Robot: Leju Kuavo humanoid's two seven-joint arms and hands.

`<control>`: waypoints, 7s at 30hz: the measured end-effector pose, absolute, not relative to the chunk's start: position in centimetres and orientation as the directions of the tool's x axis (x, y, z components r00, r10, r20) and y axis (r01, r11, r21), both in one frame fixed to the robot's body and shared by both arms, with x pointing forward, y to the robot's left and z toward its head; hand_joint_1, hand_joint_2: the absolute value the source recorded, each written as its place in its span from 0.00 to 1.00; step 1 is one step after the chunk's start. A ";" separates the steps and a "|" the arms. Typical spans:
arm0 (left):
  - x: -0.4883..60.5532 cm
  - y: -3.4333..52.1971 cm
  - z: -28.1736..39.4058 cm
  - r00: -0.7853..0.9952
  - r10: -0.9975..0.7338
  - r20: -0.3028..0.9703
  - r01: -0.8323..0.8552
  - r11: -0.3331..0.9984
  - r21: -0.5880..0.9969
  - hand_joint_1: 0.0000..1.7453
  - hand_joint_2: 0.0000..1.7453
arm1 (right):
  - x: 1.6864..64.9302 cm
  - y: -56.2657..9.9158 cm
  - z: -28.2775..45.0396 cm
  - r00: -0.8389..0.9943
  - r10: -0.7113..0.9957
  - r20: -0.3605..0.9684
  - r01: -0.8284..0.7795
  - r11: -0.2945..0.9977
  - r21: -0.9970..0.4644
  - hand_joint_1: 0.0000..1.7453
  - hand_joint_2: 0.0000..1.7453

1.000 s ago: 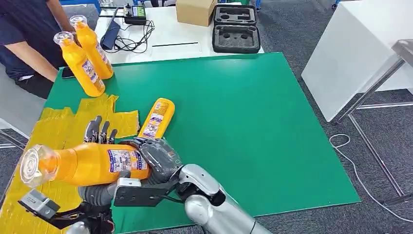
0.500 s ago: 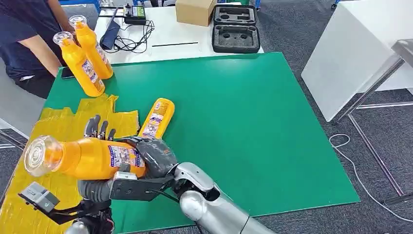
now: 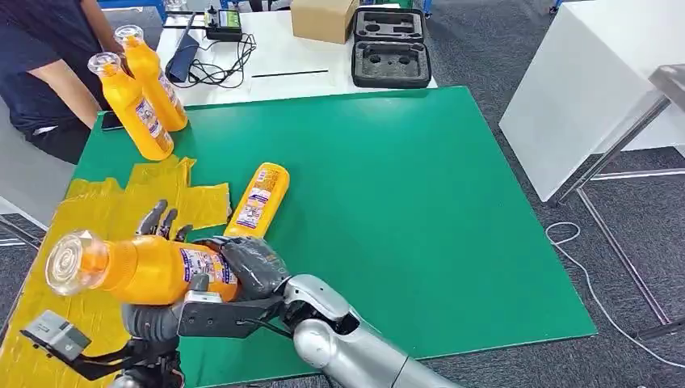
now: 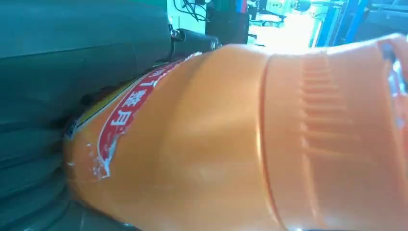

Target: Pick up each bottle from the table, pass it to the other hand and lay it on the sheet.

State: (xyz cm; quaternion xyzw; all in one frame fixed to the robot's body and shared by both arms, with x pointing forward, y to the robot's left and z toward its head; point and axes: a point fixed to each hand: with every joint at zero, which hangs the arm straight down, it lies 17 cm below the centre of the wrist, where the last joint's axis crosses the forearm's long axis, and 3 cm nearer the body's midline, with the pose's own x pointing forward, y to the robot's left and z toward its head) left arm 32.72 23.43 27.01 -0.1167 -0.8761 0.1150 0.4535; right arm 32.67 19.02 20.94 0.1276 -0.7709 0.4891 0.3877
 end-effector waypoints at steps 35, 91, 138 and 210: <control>30.6 21.7 27.5 -0.615 -0.043 0.787 -0.053 0.999 0.013 1.00 1.00 | 31.0 11.6 20.5 -0.325 -0.260 0.909 -0.784 0.612 -0.105 0.00 0.00; 39.4 37.2 16.0 -0.020 -0.997 0.074 -0.523 0.073 0.849 1.00 1.00 | 30.8 -3.8 24.3 -0.238 -0.623 0.745 -0.772 0.587 0.244 0.00 0.00; 40.7 40.8 3.2 0.040 -0.997 -0.068 -0.200 -0.074 0.977 0.00 0.00 | 34.6 -2.2 24.0 -0.141 -0.668 0.730 -0.799 0.512 0.314 0.00 0.00; 35.8 32.7 32.4 -0.749 -0.368 0.550 -0.411 0.910 0.049 0.00 0.00 | 53.0 -15.2 24.7 -0.606 0.507 0.613 -0.196 0.652 -0.733 0.00 0.00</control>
